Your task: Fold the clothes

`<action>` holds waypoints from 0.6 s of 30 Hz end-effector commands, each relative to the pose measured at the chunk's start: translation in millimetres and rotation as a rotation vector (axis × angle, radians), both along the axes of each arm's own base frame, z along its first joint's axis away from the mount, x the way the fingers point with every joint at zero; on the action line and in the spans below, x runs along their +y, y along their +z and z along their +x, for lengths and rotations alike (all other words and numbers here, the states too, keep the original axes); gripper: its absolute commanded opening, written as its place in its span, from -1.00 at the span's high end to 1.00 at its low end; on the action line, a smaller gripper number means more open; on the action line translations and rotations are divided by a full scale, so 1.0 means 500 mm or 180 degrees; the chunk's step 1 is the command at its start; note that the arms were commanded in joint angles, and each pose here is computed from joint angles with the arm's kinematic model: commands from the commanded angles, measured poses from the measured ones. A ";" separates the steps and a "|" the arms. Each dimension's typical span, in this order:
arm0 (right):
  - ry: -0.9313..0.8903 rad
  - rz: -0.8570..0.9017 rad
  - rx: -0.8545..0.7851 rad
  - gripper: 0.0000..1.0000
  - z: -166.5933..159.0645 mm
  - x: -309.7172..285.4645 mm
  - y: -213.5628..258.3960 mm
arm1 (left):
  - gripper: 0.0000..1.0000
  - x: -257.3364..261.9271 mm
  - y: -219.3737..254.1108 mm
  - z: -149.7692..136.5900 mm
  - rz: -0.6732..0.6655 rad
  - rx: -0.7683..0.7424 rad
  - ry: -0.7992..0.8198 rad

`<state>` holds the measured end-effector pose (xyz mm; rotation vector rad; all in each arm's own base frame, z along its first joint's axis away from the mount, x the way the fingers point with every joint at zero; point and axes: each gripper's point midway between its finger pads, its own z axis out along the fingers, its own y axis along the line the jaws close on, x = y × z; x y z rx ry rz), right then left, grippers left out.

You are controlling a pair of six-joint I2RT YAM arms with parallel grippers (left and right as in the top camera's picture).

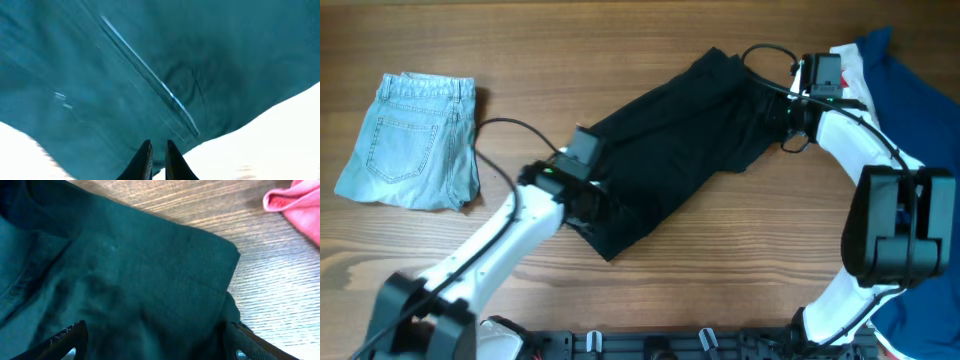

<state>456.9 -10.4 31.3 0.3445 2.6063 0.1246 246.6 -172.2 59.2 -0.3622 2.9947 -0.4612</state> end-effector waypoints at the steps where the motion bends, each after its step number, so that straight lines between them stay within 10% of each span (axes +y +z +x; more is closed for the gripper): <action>1: -0.0058 0.0135 0.0125 -0.58 -0.003 0.014 -0.032 | 0.81 -0.036 -0.055 -0.035 0.0058 0.0320 -0.0011; 8: -0.0108 0.0159 0.0689 0.84 -0.079 0.016 -0.077 | 0.77 -0.031 -0.124 -0.046 0.0289 0.0558 0.0034; 18: -0.0439 -0.0235 0.2340 0.91 -0.333 -0.024 -0.087 | 0.63 0.138 -0.143 -0.042 0.1184 0.0708 0.0483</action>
